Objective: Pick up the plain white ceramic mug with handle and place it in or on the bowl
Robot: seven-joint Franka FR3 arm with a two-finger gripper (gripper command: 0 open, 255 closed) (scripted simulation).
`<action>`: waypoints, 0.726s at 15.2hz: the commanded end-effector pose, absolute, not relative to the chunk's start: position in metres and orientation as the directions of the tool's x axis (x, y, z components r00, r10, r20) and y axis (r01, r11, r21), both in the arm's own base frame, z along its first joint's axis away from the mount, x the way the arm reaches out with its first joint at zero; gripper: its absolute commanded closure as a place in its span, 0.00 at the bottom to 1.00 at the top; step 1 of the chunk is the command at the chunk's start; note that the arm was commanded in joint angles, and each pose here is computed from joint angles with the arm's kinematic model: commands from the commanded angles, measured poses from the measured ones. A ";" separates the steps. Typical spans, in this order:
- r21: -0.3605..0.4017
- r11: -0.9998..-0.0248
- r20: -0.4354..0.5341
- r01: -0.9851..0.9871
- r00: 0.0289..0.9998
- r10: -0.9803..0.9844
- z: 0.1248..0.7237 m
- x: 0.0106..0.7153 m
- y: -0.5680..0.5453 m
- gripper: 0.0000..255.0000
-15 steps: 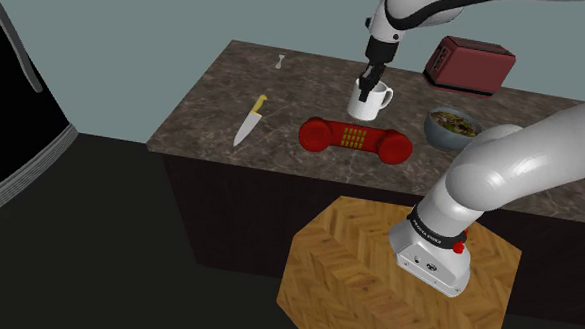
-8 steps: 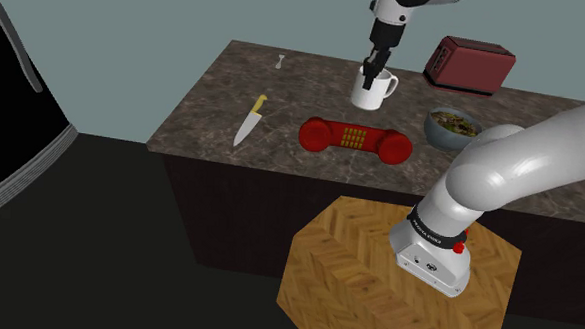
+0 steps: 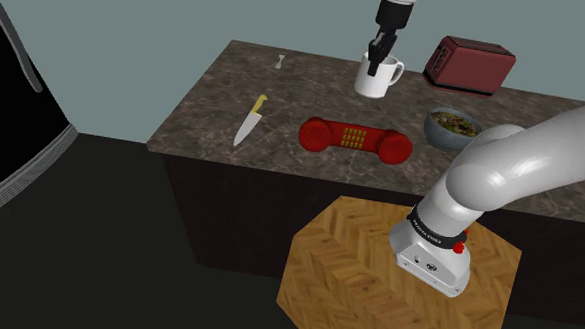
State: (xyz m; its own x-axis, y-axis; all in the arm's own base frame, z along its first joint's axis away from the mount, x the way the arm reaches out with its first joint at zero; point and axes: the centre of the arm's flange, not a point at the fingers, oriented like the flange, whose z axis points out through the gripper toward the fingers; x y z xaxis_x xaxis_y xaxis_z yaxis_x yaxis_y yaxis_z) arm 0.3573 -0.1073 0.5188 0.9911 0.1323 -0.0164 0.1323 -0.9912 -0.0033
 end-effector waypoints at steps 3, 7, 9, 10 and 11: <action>-0.003 -0.991 -0.016 0.132 0.991 0.132 0.533 0.347 -0.116 1.00; -0.003 -0.991 -0.016 0.132 0.991 0.132 0.538 0.308 -0.152 1.00; -0.003 -0.991 -0.016 0.132 0.991 0.132 0.541 0.289 -0.169 1.00; -0.003 -0.991 -0.016 0.132 0.991 0.132 0.542 0.279 -0.178 1.00; -0.003 -0.991 -0.016 0.132 0.991 0.132 0.544 0.270 -0.187 1.00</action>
State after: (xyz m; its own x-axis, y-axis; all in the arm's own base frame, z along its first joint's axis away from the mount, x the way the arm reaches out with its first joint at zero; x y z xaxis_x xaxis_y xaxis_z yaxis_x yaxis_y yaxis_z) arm 0.2803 -0.1762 0.5419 0.9912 0.1314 -0.0163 0.1313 -0.9913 -0.0032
